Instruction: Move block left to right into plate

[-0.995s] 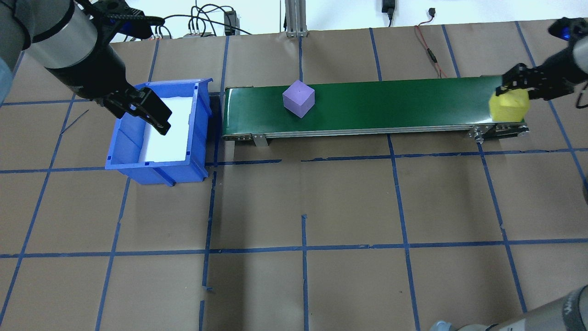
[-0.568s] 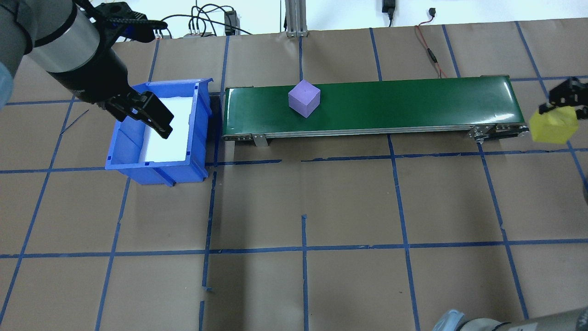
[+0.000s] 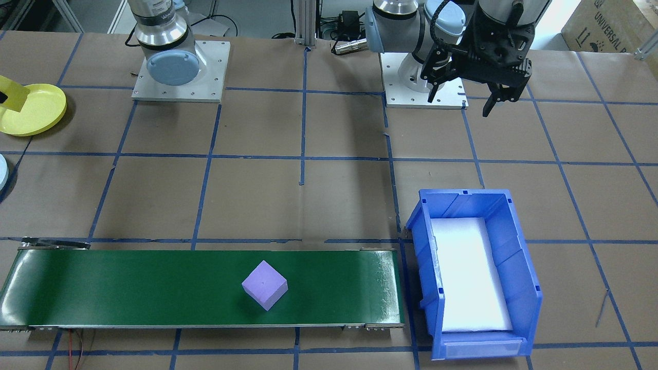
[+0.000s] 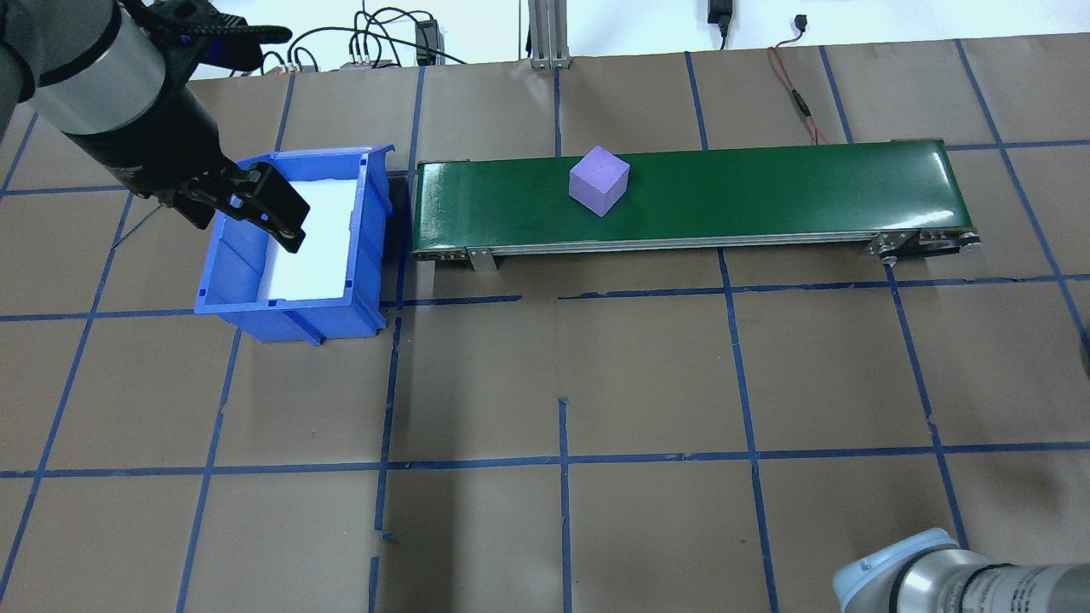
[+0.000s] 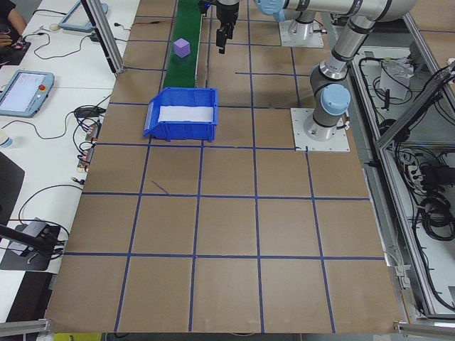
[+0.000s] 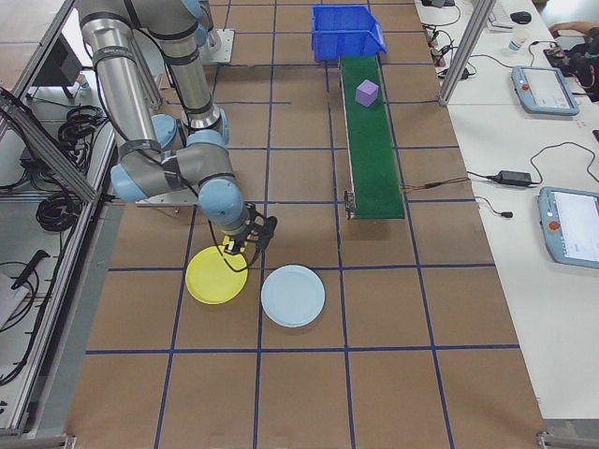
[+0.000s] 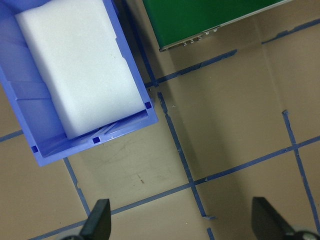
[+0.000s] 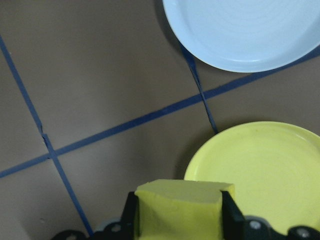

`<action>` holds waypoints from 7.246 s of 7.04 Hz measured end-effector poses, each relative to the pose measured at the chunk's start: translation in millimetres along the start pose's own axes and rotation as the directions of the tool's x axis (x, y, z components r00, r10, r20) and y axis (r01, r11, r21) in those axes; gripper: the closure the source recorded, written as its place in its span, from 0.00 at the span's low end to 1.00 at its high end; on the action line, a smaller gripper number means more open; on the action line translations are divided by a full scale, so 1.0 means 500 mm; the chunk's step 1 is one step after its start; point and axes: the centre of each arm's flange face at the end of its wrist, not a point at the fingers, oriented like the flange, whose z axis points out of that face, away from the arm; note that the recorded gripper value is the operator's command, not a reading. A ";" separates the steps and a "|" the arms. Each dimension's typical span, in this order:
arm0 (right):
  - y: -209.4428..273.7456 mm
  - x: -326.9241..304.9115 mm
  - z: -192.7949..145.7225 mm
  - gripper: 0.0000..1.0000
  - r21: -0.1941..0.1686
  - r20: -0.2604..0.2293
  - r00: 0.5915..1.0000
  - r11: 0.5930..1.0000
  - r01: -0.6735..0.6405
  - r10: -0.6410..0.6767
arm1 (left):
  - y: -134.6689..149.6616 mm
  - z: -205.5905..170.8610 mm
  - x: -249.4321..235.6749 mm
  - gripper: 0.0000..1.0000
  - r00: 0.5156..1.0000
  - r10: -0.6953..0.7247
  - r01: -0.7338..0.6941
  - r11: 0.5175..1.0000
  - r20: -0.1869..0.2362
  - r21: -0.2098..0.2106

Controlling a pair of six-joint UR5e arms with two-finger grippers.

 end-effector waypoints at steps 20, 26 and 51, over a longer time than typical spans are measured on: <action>-0.507 -0.892 0.234 0.00 0.231 0.255 0.928 0.949 0.215 -0.272 | -0.002 0.013 -0.006 0.00 0.958 -0.286 0.286 0.958 -0.004 -0.013; -0.504 -0.931 0.288 0.00 0.205 0.273 0.930 0.959 0.195 -0.247 | 0.002 0.018 -0.016 0.00 0.944 -0.327 0.328 0.944 0.056 -0.020; -0.298 0.009 0.077 0.00 0.050 -0.276 0.941 0.974 0.219 -0.197 | -0.008 0.031 -0.012 0.00 0.939 -0.343 0.344 0.938 0.027 -0.035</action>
